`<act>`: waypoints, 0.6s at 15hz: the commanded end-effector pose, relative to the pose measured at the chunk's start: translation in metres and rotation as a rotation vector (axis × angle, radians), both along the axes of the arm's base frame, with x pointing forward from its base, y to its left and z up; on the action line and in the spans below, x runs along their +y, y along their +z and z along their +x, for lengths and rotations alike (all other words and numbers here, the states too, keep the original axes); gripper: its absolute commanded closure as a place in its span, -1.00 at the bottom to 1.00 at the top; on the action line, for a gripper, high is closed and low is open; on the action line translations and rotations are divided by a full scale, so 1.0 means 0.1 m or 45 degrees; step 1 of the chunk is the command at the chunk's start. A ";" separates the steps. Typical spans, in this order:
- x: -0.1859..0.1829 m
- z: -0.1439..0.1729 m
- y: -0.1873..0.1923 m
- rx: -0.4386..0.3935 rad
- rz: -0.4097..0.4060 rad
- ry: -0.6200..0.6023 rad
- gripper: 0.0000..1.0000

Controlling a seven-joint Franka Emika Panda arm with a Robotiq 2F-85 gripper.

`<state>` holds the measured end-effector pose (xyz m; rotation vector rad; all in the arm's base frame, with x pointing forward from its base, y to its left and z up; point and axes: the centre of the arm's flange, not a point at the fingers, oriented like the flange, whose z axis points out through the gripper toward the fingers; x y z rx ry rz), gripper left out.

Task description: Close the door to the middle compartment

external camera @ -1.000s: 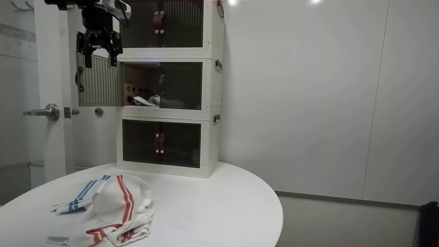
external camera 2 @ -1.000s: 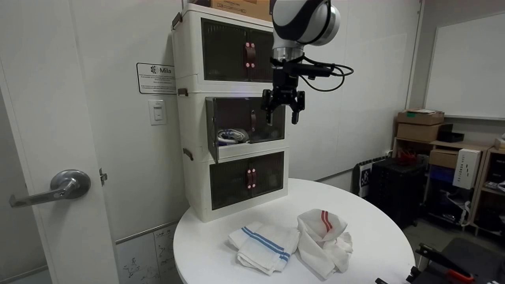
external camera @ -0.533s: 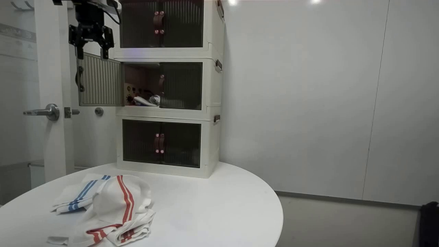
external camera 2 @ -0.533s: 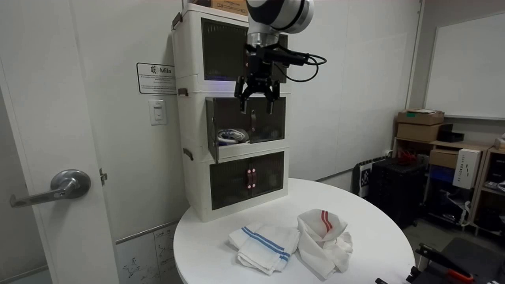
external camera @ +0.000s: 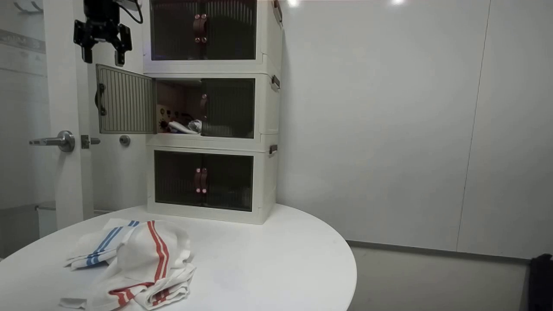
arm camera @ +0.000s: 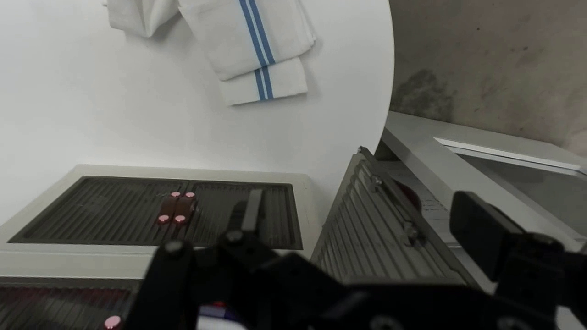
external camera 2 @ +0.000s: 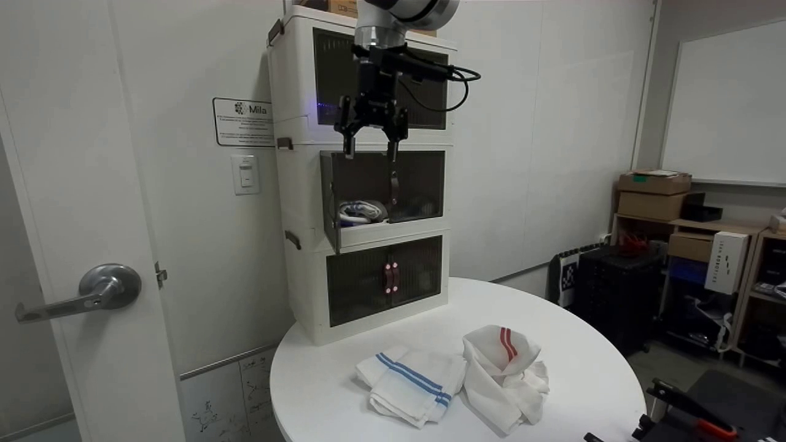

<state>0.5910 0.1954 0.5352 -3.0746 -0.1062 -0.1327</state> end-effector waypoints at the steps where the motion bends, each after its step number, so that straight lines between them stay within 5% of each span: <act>1: 0.17 0.16 0.20 0.018 0.058 0.000 -1.00; 9: 0.39 0.36 0.26 0.002 0.160 -0.174 -1.00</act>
